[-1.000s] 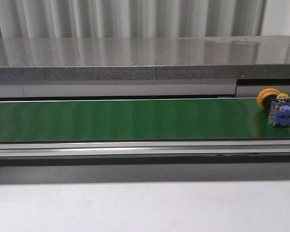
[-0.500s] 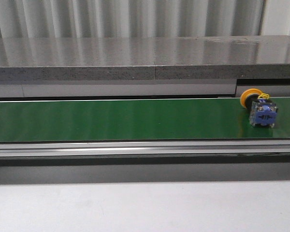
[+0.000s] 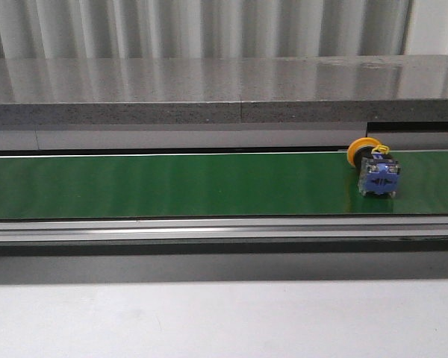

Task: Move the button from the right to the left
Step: 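Lower the left gripper over the button riding along the belt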

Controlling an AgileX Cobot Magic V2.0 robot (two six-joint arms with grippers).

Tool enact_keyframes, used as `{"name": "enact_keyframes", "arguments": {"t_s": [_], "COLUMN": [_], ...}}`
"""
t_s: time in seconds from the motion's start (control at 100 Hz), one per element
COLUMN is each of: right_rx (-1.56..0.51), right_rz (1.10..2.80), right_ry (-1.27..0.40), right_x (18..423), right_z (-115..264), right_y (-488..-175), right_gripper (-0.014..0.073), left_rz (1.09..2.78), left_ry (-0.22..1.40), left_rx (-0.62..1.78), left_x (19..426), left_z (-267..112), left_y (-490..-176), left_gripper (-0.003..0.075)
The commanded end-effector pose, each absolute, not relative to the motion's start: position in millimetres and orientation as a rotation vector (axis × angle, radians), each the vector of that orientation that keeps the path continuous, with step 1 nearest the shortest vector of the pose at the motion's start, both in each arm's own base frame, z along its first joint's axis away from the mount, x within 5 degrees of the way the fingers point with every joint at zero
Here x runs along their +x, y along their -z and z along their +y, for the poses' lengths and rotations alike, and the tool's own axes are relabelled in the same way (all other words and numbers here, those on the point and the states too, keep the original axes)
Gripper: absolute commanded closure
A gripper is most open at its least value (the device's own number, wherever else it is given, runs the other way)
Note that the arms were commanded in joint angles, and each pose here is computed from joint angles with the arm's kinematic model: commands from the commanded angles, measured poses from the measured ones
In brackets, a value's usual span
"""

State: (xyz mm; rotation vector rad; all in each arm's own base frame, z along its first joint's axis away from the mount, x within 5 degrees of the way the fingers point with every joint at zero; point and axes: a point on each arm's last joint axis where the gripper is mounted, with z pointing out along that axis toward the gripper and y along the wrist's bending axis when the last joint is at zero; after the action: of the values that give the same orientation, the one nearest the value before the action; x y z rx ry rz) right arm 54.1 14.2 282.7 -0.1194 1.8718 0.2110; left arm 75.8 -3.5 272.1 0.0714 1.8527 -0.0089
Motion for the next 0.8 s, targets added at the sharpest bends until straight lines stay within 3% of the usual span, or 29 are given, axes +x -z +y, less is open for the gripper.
{"name": "enact_keyframes", "arguments": {"t_s": [0.0, 0.11, 0.23, 0.3, 0.46, 0.79], "right_rx": [-0.114, -0.114, -0.114, -0.114, -0.115, -0.115], "right_rz": [1.772, 1.772, 1.774, 1.774, 1.774, 1.776], "right_ry": [-0.213, -0.213, -0.213, -0.213, -0.213, -0.213], "right_x": [56, 56, 56, 56, 56, 56], "right_z": [14, 14, 14, 14, 14, 14], "right_y": [-298, -298, -298, -298, -298, -298], "right_gripper": [0.0661, 0.0661, 0.0661, 0.0661, 0.0661, 0.0661], "left_rz": [1.795, 1.839, 1.865, 1.846, 1.794, 2.069], "left_ry": [0.052, 0.095, 0.095, 0.093, 0.115, 0.137], "left_rx": [0.037, 0.007, 0.004, 0.001, -0.023, 0.178], "left_x": [86, 95, 102, 104, 110, 145], "left_z": [-5, -7, -7, -7, -7, -24], "left_y": [-288, -284, -281, -283, -290, -310], "left_gripper": [0.0694, 0.0534, 0.0209, 0.0085, 0.0068, 0.0103]}}
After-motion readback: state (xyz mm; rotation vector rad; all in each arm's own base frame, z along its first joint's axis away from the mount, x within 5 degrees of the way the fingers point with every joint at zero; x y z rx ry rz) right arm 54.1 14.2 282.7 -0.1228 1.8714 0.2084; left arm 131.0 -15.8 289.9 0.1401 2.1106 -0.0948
